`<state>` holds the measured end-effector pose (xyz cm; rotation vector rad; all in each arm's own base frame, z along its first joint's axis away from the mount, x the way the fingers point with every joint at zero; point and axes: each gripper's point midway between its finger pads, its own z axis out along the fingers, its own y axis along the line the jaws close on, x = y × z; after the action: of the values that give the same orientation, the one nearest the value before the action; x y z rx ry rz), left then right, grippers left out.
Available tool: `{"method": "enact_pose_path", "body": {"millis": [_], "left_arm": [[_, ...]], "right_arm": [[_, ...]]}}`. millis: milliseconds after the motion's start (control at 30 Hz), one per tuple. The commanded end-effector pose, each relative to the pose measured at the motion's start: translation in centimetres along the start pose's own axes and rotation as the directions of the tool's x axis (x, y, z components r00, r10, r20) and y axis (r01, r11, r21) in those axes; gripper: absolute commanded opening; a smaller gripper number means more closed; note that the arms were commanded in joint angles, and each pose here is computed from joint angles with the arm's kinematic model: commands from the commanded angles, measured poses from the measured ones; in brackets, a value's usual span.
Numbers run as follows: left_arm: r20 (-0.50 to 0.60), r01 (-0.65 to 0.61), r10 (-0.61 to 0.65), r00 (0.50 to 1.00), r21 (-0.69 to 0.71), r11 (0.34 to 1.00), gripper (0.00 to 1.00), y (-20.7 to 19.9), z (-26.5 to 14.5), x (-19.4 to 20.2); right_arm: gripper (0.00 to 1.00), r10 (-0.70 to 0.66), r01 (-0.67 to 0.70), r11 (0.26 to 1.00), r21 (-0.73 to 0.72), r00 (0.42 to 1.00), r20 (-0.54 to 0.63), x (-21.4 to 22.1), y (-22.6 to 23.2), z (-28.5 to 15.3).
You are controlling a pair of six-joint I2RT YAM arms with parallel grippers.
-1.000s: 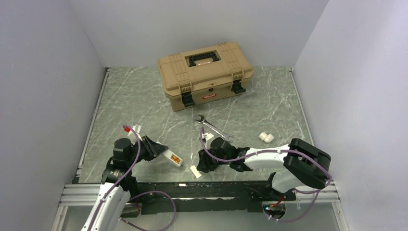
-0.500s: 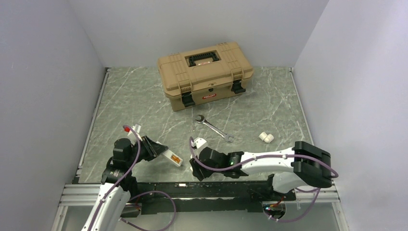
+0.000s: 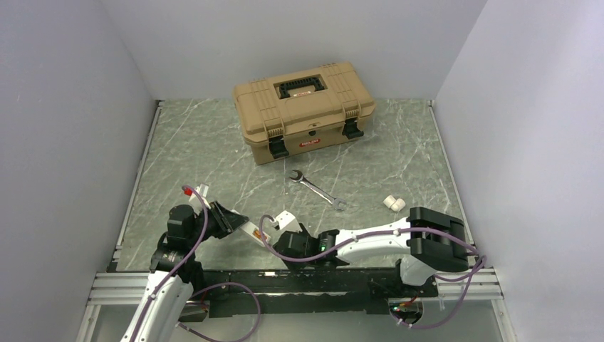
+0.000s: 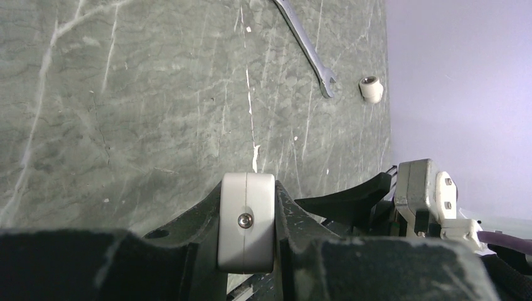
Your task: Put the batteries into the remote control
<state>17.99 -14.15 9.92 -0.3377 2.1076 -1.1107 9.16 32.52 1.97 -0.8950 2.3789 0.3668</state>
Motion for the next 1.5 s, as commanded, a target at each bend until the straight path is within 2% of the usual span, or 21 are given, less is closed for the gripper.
{"method": "enact_pose_path", "body": {"millis": [0, 433, 633, 1067, 1333, 1467], "left_arm": [[0.045, -0.043, 0.041, 0.998, 0.046, 0.998, 0.0, -1.9, -0.4, -1.6], [0.045, -0.046, 0.044, 0.998, 0.04, 0.998, 0.0, -1.8, -0.4, -1.6], [0.043, -0.045, 0.044, 0.998, 0.039, 0.998, 0.0, -1.8, -0.3, -1.6], [0.043, -0.043, 0.041, 0.998, 0.037, 0.998, 0.0, -1.7, -0.3, -1.6], [0.042, -0.042, 0.04, 0.998, 0.042, 0.998, 0.0, -1.8, -0.2, -1.6], [0.039, -0.043, 0.041, 0.998, 0.044, 0.998, 0.0, -1.8, -0.2, -1.6]], "right_arm": [[0.61, 0.014, -0.014, 1.0, 0.013, 1.0, 0.021, -0.5, 0.0, -0.2], [0.49, -0.042, 0.042, 0.999, 0.008, 0.998, -0.036, 1.0, 0.7, 0.3], [0.39, -0.042, 0.043, 0.999, 0.026, 0.998, -0.05, 1.7, 0.1, 0.3], [0.41, -0.054, 0.056, 0.998, 0.024, 0.996, -0.076, 3.2, -0.7, 0.1], [0.29, -0.045, 0.046, 0.999, 0.015, 0.997, -0.059, 2.7, -0.3, 0.1], [0.27, -0.054, 0.056, 0.998, 0.026, 0.997, -0.051, 2.2, -0.4, 0.1]]}}
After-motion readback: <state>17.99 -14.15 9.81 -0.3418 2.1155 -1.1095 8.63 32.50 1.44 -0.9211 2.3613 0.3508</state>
